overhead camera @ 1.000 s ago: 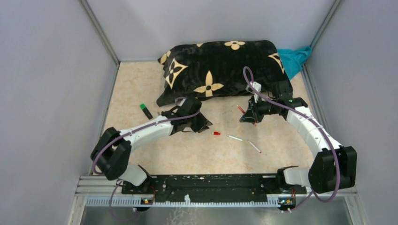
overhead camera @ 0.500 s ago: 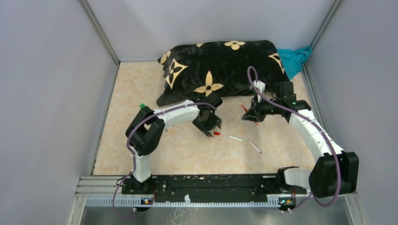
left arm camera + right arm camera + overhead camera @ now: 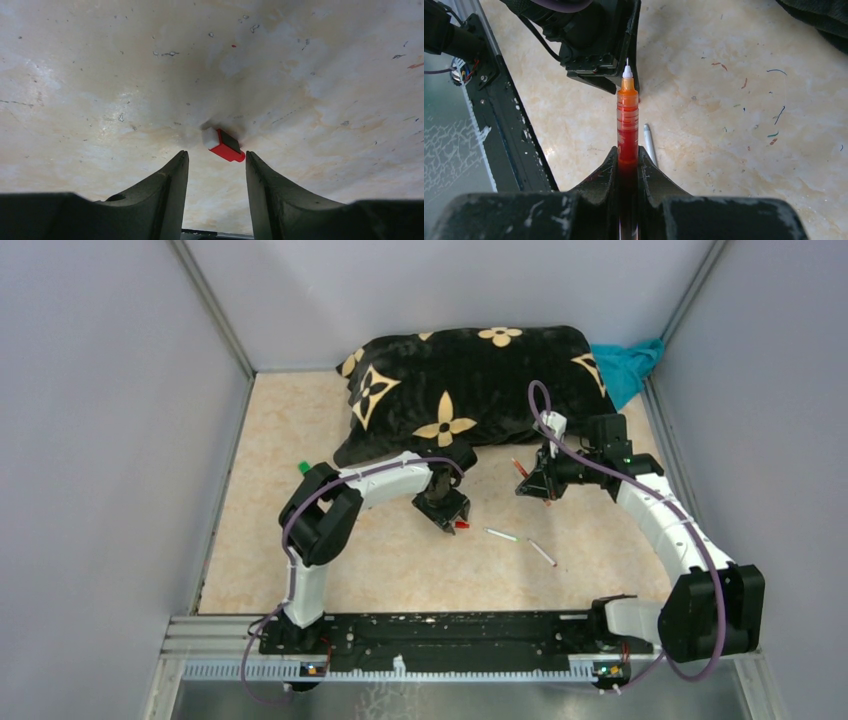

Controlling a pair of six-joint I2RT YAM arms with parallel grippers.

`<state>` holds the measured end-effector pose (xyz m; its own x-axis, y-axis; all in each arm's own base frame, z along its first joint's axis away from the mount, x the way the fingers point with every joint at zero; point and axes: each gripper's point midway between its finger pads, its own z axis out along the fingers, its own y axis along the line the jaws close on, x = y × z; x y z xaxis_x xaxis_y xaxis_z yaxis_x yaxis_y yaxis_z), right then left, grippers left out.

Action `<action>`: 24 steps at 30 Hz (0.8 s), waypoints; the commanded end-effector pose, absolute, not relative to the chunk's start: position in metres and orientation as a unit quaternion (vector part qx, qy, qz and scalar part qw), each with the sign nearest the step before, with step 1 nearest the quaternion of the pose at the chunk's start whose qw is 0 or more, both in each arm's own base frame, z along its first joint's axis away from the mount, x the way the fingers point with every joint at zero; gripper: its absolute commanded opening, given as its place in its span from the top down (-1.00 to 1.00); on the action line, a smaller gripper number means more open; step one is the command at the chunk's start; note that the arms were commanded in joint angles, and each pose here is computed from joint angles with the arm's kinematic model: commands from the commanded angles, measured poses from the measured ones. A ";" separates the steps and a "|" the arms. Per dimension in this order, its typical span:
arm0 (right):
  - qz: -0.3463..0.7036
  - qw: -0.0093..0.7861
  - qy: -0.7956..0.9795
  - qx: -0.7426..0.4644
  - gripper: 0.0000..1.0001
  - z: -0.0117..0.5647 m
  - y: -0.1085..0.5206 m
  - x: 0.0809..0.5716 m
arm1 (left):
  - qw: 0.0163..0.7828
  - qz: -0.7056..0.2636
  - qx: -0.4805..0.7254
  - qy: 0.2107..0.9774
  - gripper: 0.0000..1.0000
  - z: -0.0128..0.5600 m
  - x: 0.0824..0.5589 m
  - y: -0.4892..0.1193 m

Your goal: Insert the pens into the pen caps

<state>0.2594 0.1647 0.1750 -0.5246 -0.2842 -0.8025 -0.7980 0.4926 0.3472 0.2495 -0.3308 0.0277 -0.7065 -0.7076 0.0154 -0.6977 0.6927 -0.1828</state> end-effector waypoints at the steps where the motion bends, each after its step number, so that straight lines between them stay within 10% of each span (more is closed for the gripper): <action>1: 0.369 0.374 0.778 -0.344 1.00 0.188 0.163 0.262 | 0.043 -0.038 -0.412 0.909 0.07 0.021 0.250 -0.314; 24: 0.367 0.378 0.778 -0.343 1.00 0.190 0.159 0.262 | 0.082 -0.004 -0.330 0.941 0.64 0.015 0.248 -0.286</action>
<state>0.2616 0.1603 0.1767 -0.5247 -0.2740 -0.8060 -0.7916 0.5052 0.3436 0.2541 -0.3249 0.0174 -0.7518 -0.6585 -0.0338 -0.6465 0.7463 -0.1584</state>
